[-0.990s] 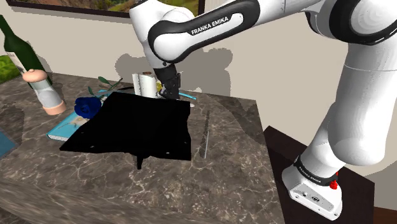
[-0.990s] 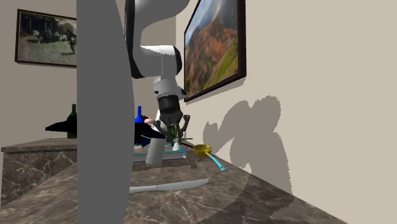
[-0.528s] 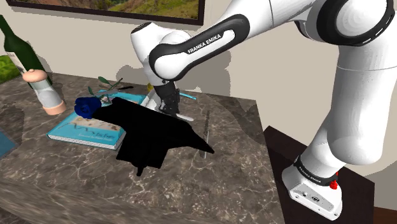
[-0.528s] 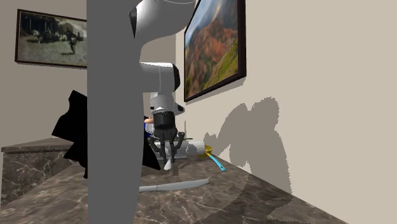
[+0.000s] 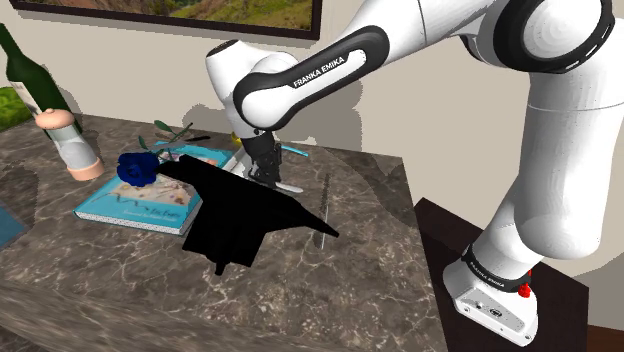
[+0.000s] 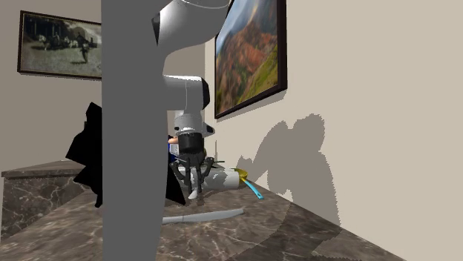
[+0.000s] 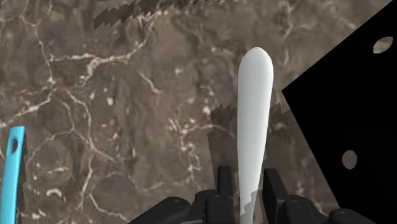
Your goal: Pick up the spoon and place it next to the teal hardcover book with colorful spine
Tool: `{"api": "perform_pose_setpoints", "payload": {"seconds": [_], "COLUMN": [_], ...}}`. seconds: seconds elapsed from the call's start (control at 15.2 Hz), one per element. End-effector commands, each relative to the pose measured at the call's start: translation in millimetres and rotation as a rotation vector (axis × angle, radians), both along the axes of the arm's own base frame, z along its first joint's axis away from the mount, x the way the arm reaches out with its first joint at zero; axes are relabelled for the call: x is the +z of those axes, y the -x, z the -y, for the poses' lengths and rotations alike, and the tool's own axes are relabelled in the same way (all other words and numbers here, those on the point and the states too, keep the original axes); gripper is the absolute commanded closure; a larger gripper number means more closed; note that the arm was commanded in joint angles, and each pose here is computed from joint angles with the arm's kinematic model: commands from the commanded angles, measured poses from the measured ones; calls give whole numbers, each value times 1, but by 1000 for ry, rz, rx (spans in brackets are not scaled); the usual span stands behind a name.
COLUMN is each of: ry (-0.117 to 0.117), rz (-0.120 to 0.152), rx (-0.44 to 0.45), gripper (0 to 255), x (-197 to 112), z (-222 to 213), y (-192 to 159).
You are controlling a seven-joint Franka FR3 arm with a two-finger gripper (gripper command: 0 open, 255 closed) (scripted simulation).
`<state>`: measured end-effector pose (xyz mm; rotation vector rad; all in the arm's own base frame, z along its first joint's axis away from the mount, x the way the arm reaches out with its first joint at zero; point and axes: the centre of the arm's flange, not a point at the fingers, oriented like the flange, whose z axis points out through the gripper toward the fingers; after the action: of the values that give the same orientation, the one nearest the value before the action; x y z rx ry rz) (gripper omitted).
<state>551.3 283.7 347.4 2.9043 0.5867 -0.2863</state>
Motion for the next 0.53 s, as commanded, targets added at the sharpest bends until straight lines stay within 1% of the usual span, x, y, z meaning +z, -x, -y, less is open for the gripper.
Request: {"api": "perform_pose_setpoints", "payload": {"seconds": [0.0,0.33,0.46], "ry": [0,0,0], "rz": [-4,-4,-4], "rx": [3,3,3], "gripper": [0,0,0], "x": [-2,-1,24], "z": [-1,-1,-7], "y": [1,1,-3]}}
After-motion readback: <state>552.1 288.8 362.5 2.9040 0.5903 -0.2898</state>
